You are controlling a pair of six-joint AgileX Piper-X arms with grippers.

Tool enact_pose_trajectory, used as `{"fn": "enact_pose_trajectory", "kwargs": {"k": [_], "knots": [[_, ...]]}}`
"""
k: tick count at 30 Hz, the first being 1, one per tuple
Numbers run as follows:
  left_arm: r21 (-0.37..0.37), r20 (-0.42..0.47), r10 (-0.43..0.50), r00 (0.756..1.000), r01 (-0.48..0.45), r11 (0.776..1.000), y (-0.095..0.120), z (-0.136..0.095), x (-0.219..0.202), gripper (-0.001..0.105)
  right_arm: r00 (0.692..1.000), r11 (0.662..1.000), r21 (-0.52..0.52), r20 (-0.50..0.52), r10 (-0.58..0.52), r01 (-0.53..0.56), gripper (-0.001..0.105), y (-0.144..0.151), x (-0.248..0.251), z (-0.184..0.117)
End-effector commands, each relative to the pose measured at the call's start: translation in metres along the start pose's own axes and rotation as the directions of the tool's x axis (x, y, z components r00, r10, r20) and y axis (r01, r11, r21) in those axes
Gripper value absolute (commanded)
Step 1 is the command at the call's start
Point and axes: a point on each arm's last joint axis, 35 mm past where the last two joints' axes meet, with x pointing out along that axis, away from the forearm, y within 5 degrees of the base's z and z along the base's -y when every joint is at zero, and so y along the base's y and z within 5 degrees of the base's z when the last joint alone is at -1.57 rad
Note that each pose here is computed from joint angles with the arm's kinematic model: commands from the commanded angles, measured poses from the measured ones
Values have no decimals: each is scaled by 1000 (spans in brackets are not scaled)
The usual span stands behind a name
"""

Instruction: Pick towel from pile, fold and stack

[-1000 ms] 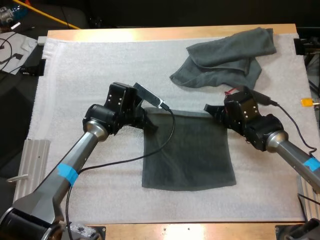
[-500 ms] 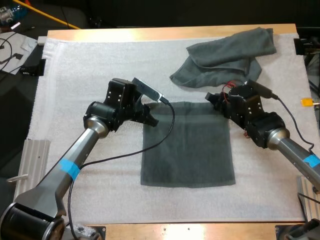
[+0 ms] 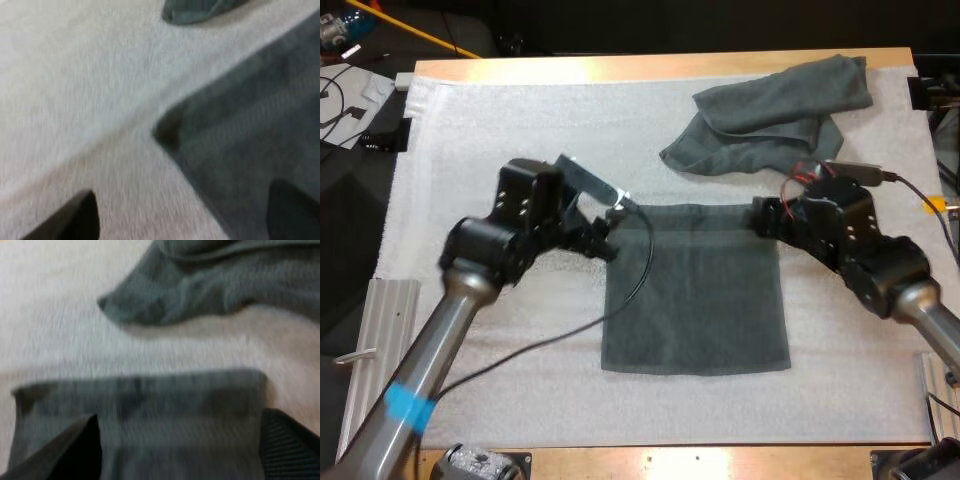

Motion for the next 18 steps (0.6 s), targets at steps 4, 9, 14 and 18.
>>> {"fn": "enact_pose_trajectory", "kwargs": {"k": [4,9,14,18], "knots": [[-75,-6,-13,1000,12,997,-4,-21,-64,67,995,998,-53,-102,14,-19,65,-6,-50,-9],[-125,26,-60,998,63,990,-8,-29,-89,66,993,999,-39,-114,6,-11,65,-8,-73,-16],[-170,32,-121,992,125,977,-12,-49,-122,66,985,999,-30,-173,30,-36,65,-11,-109,-30],[-189,26,-156,987,158,969,-15,-64,-142,66,975,997,-24,-210,67,-74,65,-9,-133,-42]]}}
